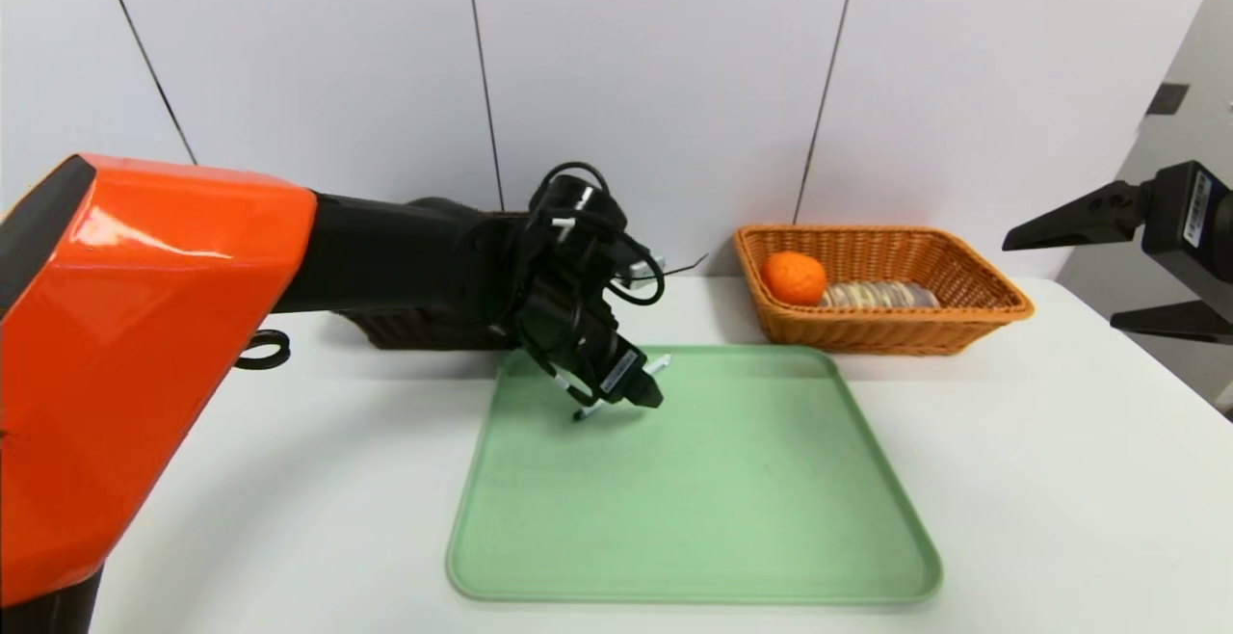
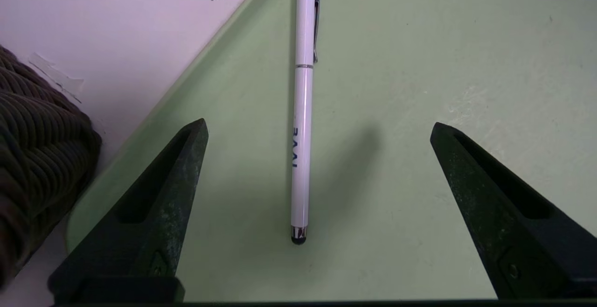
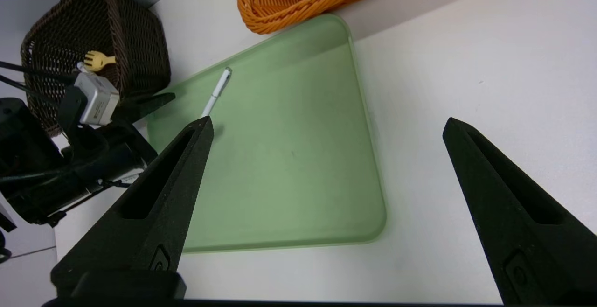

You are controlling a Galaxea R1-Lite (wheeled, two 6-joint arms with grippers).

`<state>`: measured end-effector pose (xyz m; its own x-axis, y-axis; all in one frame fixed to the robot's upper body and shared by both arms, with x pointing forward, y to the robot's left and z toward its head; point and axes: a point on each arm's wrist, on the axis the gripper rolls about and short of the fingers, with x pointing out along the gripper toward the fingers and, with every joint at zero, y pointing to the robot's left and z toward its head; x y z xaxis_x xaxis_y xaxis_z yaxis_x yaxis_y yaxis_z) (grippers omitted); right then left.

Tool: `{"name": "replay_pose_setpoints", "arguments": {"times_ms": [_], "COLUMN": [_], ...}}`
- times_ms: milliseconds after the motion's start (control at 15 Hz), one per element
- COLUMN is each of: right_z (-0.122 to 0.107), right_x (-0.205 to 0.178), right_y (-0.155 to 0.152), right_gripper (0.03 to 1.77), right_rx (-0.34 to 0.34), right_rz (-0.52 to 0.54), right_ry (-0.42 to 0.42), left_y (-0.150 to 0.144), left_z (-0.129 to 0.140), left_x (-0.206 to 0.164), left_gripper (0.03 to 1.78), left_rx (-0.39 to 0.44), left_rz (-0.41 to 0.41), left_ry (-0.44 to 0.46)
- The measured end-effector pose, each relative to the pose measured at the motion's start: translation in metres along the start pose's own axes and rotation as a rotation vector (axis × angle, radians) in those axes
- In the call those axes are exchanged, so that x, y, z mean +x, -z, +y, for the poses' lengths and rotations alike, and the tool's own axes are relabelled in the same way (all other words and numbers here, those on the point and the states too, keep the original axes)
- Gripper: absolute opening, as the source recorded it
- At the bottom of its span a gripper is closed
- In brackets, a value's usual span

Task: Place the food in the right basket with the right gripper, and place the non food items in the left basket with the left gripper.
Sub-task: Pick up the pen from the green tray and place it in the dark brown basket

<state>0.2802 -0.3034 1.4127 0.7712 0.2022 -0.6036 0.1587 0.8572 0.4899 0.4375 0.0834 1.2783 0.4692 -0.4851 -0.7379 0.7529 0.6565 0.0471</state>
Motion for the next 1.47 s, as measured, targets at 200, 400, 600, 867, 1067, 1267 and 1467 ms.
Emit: {"name": "replay_pose_setpoints", "arguments": {"times_ms": [200, 400, 600, 867, 1067, 1267, 1467], "right_z": [-0.002, -0.004, -0.004, -0.005, -0.005, -0.005, -0.004], "right_x": [0.002, 0.004, 0.005, 0.007, 0.007, 0.007, 0.007], "right_y": [0.002, 0.005, 0.005, 0.006, 0.006, 0.006, 0.006], "right_gripper": [1.7, 1.7, 1.7, 1.71, 1.71, 1.71, 1.71], "right_rx": [0.001, 0.003, 0.003, 0.003, 0.003, 0.002, 0.002], "right_rz": [0.011, 0.021, 0.024, 0.033, 0.028, 0.027, 0.025], "right_ry": [0.009, 0.016, 0.018, 0.017, 0.014, 0.013, 0.011], "left_y": [-0.008, -0.008, -0.005, -0.005, -0.005, -0.005, -0.005], "left_z": [0.002, 0.002, 0.002, 0.001, 0.001, 0.0, -0.001], "left_x": [0.002, 0.008, 0.016, 0.02, 0.021, 0.023, 0.024], "left_gripper": [1.69, 1.69, 1.69, 1.69, 1.69, 1.69, 1.69], "left_rx": [-0.007, -0.019, -0.024, -0.02, -0.02, -0.012, -0.008], "left_rz": [0.048, 0.113, 0.138, 0.132, 0.134, 0.138, 0.138], "left_ry": [0.011, 0.025, 0.03, 0.03, 0.026, 0.025, 0.028]}}
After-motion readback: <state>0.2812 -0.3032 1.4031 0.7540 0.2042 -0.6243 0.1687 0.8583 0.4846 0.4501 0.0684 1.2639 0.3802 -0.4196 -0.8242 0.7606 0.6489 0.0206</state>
